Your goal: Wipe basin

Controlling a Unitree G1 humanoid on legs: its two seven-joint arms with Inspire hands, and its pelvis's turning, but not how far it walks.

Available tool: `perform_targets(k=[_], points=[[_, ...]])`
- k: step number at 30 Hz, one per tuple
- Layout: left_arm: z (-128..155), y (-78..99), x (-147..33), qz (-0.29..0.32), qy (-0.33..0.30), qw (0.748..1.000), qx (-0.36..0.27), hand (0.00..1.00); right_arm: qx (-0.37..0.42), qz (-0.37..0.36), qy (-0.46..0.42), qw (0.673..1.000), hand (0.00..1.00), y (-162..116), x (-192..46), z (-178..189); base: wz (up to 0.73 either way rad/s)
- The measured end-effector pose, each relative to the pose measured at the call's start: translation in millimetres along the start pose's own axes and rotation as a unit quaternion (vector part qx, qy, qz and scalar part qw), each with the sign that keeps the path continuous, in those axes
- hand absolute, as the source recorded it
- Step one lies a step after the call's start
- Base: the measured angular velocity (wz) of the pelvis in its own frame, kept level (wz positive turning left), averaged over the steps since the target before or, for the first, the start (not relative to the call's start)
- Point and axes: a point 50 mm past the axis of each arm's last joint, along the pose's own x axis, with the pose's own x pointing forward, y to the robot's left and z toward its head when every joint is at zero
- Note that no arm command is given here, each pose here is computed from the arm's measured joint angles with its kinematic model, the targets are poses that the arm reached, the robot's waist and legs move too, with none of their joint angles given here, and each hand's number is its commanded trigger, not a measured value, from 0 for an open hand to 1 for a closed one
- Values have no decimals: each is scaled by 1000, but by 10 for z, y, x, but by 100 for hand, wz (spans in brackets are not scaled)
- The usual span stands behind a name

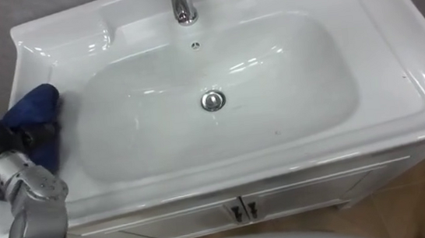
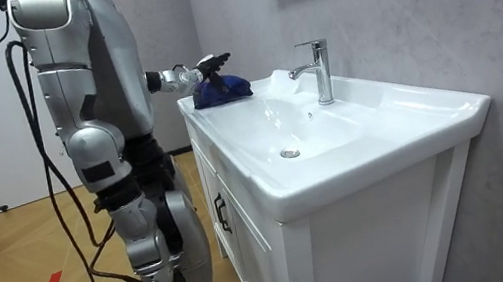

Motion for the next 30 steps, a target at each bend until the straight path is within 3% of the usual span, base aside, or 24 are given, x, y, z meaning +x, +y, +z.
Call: perform_targets(k=[4, 7, 16, 30], points=[[-40, -38, -17, -18, 50, 995, -85, 0, 0, 1, -3, 1000, 0, 6, -1, 2, 0], [-47, -55, -21, -31, 61, 992, -110, 0, 0, 1, -7, 1000, 0, 9, -1, 6, 0], [-54, -100, -27, -71, 62, 988, -122, 0, 1, 2, -23, 1000, 0, 13, -3, 51, 0], [-46, -111, -27, -83, 59, 987, -124, 0, 15, 5, -36, 999, 0, 23, -6, 80, 0]])
